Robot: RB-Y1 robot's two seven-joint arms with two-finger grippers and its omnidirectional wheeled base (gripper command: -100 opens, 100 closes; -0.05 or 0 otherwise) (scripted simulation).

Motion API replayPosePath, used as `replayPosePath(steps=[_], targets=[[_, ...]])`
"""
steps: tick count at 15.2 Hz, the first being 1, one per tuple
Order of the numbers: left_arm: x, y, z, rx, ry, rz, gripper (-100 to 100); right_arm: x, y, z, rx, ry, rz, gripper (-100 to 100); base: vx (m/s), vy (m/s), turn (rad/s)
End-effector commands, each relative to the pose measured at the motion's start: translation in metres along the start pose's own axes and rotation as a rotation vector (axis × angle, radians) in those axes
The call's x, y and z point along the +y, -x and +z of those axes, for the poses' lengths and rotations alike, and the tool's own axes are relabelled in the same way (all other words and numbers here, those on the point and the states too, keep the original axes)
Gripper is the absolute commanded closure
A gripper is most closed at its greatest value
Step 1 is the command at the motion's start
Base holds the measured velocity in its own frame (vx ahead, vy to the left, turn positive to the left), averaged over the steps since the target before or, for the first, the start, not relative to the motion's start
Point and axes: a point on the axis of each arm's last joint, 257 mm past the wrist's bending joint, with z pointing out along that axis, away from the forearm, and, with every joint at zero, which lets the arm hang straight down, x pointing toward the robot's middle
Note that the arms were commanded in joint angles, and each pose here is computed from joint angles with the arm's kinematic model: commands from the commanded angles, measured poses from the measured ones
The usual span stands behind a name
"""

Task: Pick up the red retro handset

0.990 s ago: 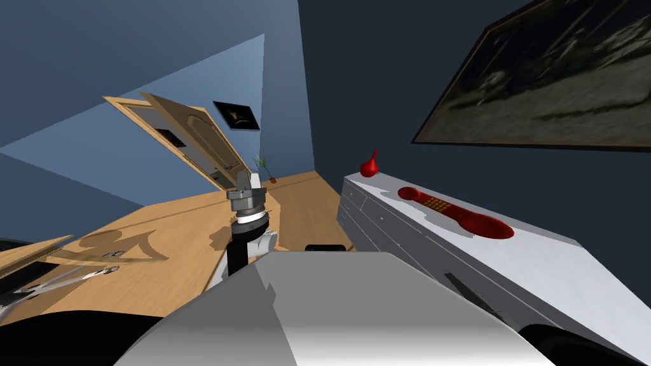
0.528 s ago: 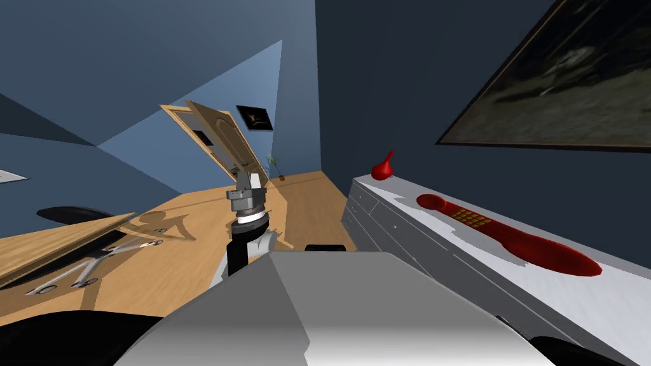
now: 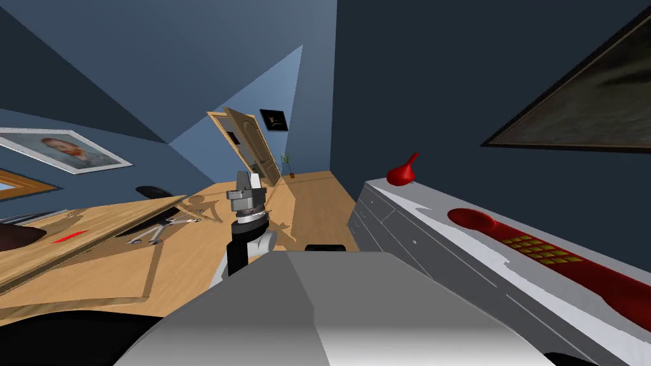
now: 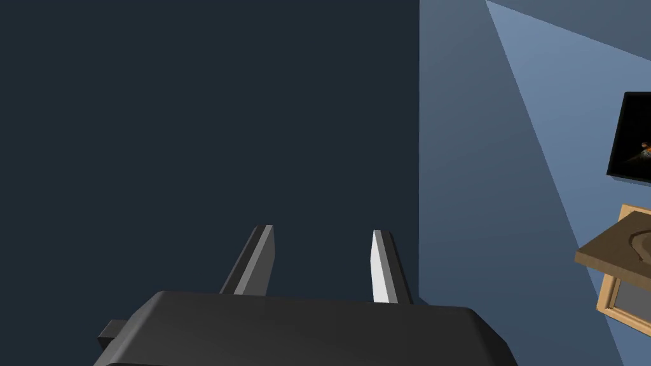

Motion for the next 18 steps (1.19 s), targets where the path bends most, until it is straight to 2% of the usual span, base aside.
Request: replayPosePath(steps=[1, 2, 3, 4, 5, 8, 9, 10, 15, 16, 17, 18], targets=[[0.000, 0.000, 0.000, 0.000, 0.000, 0.000, 0, -0.004, 0.000, -0.014, 0.029, -0.026, -0.008, -100, 0.018, 0.009, 0.117], [0.000, 0.000, 0.000, 0.000, 0.000, 0.000, 0, -0.015, 0.006, -0.032, 0.071, -0.056, -0.039, -100, 0.021, 0.014, 0.335], [0.000, 0.000, 0.000, 0.000, 0.000, 0.000, 0, -0.016, 0.004, -0.040, 0.088, -0.072, -0.037, -100, 0.023, 0.005, 0.336], [0.000, 0.000, 0.000, 0.000, 0.000, 0.000, 0, -0.016, 0.004, -0.040, 0.088, -0.072, -0.036, -100, 0.017, -0.005, 0.099], [0.000, 0.000, 0.000, 0.000, 0.000, 0.000, 0, -0.023, 0.011, -0.058, 0.134, -0.095, -0.067, -100, 0.020, -0.003, 0.243], [0.000, 0.000, 0.000, 0.000, 0.000, 0.000, 0, -0.034, 0.015, -0.089, 0.204, -0.152, -0.089, -100, 0.018, -0.025, 0.362], [0.000, 0.000, 0.000, 0.000, 0.000, 0.000, 0, -0.034, 0.015, -0.089, 0.204, -0.153, -0.089, -100, 0.009, -0.037, 0.120], [0.000, 0.000, 0.000, 0.000, 0.000, 0.000, 0, -0.040, 0.023, -0.105, 0.253, -0.175, -0.116, -100, 0.012, -0.032, 0.274], [0.000, 0.000, 0.000, 0.000, 0.000, 0.000, 0, -0.052, 0.038, -0.144, 0.368, -0.241, -0.158, -100, 0.002, -0.073, 0.334], [0.000, 0.000, 0.000, 0.000, 0.000, 0.000, 0, -0.055, 0.044, -0.155, 0.420, -0.254, -0.177, -100, -0.024, -0.101, 0.379], [0.000, 0.000, 0.000, 0.000, 0.000, 0.000, 0, -0.056, 0.044, -0.157, 0.420, -0.259, -0.177, -100, -0.025, -0.110, 0.298], [0.000, 0.000, 0.000, 0.000, 0.000, 0.000, 0, -0.059, 0.050, -0.166, 0.470, -0.269, -0.194, -100, -0.034, -0.117, 0.324]])
